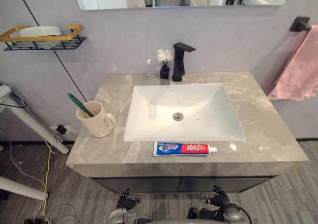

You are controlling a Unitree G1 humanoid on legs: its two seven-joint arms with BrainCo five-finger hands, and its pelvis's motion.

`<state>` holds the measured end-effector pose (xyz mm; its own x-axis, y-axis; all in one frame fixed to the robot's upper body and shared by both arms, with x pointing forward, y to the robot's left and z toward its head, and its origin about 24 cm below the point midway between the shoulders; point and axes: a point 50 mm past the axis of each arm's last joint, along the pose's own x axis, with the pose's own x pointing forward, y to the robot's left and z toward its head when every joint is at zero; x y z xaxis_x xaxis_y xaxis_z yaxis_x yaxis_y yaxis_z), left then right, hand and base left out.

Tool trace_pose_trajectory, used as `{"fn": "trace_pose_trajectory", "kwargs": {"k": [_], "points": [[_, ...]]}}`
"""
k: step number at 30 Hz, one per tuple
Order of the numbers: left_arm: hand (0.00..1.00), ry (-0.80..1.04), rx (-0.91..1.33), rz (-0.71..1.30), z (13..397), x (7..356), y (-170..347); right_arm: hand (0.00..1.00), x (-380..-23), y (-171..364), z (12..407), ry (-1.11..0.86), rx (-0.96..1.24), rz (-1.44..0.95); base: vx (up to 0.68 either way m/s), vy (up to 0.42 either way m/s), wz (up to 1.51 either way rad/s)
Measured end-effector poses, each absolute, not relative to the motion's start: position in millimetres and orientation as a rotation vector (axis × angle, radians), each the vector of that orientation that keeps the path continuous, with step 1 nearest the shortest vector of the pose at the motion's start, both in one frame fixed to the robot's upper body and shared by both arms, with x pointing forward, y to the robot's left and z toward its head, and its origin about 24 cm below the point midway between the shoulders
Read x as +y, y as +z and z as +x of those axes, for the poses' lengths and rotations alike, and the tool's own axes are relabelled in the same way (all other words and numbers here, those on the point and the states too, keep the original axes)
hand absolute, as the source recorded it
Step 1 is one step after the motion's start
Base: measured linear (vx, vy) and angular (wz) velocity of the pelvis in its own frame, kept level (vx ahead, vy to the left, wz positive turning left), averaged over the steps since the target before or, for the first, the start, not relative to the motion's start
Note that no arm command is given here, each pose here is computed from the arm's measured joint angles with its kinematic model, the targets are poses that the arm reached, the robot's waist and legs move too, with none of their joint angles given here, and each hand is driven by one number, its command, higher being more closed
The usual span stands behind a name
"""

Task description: Organize washtable

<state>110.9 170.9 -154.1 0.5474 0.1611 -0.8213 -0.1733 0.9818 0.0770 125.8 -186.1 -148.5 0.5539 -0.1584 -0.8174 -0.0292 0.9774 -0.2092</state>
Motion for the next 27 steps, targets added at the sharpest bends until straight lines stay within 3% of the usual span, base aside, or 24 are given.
{"fn": "trace_pose_trajectory", "kwargs": {"k": [9, 15, 18, 27], "points": [[0.0, 0.202, 0.97, -0.032, 112, 167, -154, 0.0, -189, -152, 117, -0.131, 1.016, -0.175, -0.03, -0.018, 0.07], [0.0, 0.274, 0.922, -0.051, 119, 183, -148, 0.0, -184, -151, 124, -0.14, 0.997, -0.14, -0.11, 0.037, -0.03], [0.0, 0.306, 0.927, -0.125, 117, 174, -150, 0.0, -194, -147, 132, -0.149, 0.974, -0.167, -0.23, 0.036, -0.8], [0.0, 0.312, 0.966, -0.116, 110, 178, -154, 0.0, -190, -155, 107, -0.172, 1.046, -0.129, 0.11, 0.031, -0.08]]}}
